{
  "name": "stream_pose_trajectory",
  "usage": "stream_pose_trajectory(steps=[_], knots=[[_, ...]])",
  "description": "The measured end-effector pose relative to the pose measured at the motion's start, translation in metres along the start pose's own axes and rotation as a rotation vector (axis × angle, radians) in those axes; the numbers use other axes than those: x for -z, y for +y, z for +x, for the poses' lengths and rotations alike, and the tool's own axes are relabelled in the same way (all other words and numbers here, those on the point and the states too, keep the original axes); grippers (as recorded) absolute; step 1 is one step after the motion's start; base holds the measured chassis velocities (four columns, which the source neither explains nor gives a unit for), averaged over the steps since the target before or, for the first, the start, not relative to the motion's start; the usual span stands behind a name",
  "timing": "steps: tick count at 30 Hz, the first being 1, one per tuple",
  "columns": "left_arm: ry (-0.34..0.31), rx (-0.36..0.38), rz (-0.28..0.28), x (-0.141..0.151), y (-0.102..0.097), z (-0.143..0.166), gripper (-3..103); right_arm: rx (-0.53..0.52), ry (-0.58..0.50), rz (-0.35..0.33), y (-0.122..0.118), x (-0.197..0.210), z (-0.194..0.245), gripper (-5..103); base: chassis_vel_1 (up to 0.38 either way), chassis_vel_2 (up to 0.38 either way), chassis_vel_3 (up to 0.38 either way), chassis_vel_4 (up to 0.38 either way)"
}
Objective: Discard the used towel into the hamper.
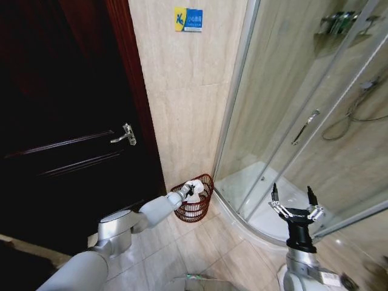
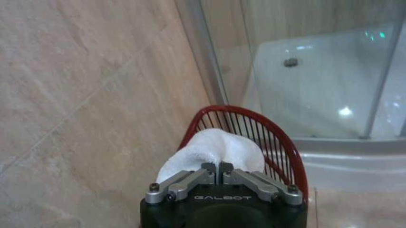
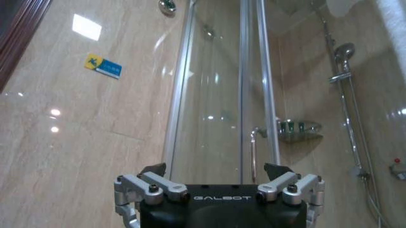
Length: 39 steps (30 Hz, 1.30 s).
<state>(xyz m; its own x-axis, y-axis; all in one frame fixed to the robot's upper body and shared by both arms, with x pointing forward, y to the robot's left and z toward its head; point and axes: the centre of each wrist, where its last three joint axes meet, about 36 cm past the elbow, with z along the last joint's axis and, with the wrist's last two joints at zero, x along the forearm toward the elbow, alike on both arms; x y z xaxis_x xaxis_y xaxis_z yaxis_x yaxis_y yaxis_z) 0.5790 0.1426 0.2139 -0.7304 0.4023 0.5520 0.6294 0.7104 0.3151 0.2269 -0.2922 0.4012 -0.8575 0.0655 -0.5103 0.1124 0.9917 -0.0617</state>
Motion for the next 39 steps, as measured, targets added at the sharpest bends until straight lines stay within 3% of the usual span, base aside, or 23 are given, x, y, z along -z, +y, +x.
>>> stream_pose_trajectory(steps=[3, 12, 18, 23, 27, 29, 31, 33, 36, 38, 39], knots=[[0.04, -0.011, -0.019, -0.001, 0.001, 0.0, 2, 0.0, 0.0, 0.0, 0.0, 0.0, 0.0, 100, 0.0, 0.0, 0.0, 0.0], [0.07, -0.038, -0.035, 0.001, 0.0, 0.0, 2, 0.0, 0.0, 0.0, 0.0, 0.0, 0.0, 100, -0.052, 0.054, 0.05, -0.045], [0.084, -0.104, -0.049, -0.01, -0.018, 0.002, 2, 0.0, 0.0, 0.0, 0.0, 0.0, 0.0, 100, -0.016, 0.024, 0.026, -0.018], [0.039, -0.1, -0.114, -0.022, -0.04, -0.008, 2, 0.0, 0.0, 0.0, 0.0, 0.0, 0.0, 100, 0.0, 0.0, 0.0, 0.0], [0.02, -0.077, -0.112, -0.014, -0.057, -0.016, 2, 0.0, 0.0, 0.0, 0.0, 0.0, 0.0, 100, 0.0, 0.0, 0.0, 0.0], [0.019, -0.073, -0.115, -0.013, -0.058, -0.017, 2, 0.0, 0.0, 0.0, 0.0, 0.0, 0.0, 100, 0.0, 0.0, 0.0, 0.0], [0.016, -0.047, -0.161, -0.012, -0.059, -0.018, -1, 0.0, 0.0, 0.0, 0.0, 0.0, 0.0, 100, 0.0, 0.0, 0.0, 0.0], [0.013, -0.028, -0.188, -0.013, -0.059, -0.018, 4, 0.0, 0.0, 0.0, 0.0, 0.0, 0.0, 100, 0.0, 0.0, 0.0, 0.0], [0.011, 0.044, -0.235, -0.019, -0.059, -0.017, 20, 0.0, 0.0, 0.0, 0.0, 0.0, 0.0, 100, 0.0, 0.0, 0.0, 0.0], [0.01, 0.061, -0.256, -0.02, -0.058, -0.017, 20, 0.0, 0.0, 0.0, 0.0, 0.0, 0.0, 100, 0.0, 0.0, 0.0, 0.0], [0.011, 0.086, -0.295, -0.023, -0.054, -0.016, 31, 0.0, 0.0, 0.0, 0.0, 0.0, 0.0, 100, 0.0, 0.0, 0.0, 0.0]])
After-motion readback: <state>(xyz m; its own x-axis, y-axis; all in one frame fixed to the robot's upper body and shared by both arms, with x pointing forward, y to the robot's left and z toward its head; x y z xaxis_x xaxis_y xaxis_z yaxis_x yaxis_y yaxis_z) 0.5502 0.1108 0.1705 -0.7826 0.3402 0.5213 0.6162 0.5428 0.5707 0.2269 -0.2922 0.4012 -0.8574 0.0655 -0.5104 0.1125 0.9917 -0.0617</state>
